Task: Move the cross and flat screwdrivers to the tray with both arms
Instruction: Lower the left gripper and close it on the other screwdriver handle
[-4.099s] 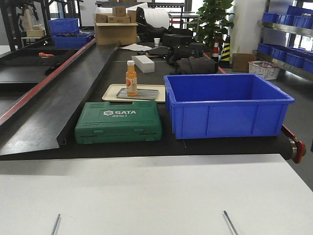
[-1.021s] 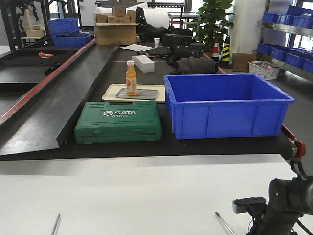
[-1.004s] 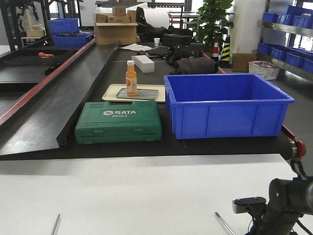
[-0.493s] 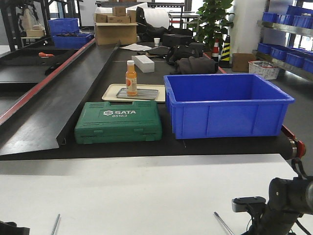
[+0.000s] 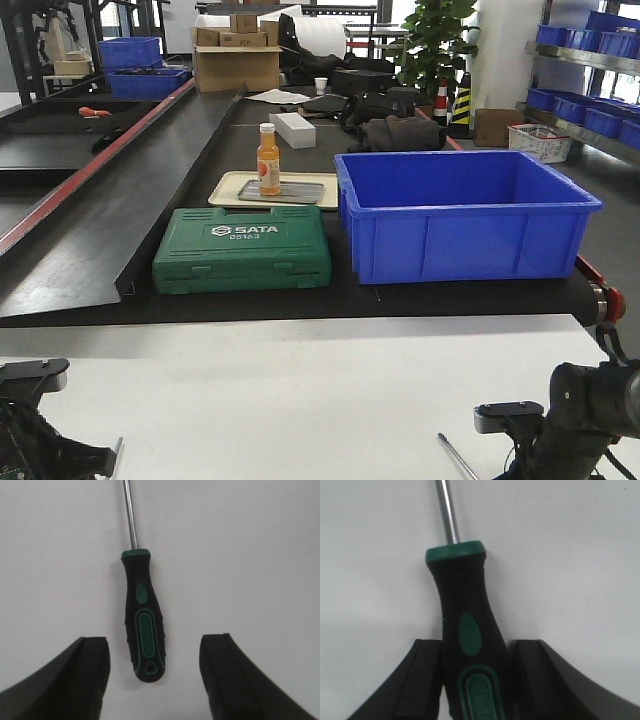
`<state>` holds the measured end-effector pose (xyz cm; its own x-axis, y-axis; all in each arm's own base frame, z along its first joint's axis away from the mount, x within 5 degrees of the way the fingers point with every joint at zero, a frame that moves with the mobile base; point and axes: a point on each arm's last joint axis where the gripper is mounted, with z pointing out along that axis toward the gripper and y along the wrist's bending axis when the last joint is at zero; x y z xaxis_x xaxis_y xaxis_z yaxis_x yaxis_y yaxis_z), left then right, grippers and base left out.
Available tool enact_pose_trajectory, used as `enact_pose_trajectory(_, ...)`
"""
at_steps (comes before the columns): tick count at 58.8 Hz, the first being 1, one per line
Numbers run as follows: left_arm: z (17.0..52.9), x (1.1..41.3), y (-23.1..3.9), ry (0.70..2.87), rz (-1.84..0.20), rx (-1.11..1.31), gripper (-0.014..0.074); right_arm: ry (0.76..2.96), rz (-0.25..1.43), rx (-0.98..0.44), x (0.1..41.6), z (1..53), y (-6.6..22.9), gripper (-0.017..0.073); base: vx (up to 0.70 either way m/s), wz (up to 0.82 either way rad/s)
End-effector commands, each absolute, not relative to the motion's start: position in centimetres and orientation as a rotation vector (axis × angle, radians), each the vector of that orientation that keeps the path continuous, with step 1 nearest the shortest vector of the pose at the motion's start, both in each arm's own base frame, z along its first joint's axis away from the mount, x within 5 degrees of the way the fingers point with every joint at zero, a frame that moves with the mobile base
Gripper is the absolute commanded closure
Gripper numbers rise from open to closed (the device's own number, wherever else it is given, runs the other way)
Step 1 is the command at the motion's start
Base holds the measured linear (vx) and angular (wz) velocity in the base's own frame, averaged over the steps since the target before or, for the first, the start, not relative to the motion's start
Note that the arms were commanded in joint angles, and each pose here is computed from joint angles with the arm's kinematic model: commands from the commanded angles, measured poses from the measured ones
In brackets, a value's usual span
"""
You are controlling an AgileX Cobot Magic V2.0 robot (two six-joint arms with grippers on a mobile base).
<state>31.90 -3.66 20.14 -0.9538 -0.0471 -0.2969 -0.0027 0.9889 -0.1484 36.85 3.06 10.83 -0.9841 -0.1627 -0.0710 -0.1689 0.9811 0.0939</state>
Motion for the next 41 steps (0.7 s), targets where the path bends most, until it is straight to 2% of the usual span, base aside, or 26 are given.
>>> enact_pose_trajectory(1, 21.5, 33.3, -3.8, 2.751, -0.231, -0.046, 0.0076, 3.074, 0.213, -0.207, 36.6, 11.1, 3.4, 0.0567, 0.0, 0.0)
enact_pose_trajectory(16, 18.3, 35.0, -4.0, 2.841, -0.225, -0.055, 0.0076, 3.073, 0.212, -0.204, 36.6, 11.1, 3.4, 0.0567, 0.0, 0.0)
enact_pose_trajectory(41, 13.9, 35.8, -4.0, 2.935, -0.215, -0.079, 0.0076, 3.07, 0.212, -0.205, 36.7, 11.1, 3.4, 0.0567, 0.0, 0.0)
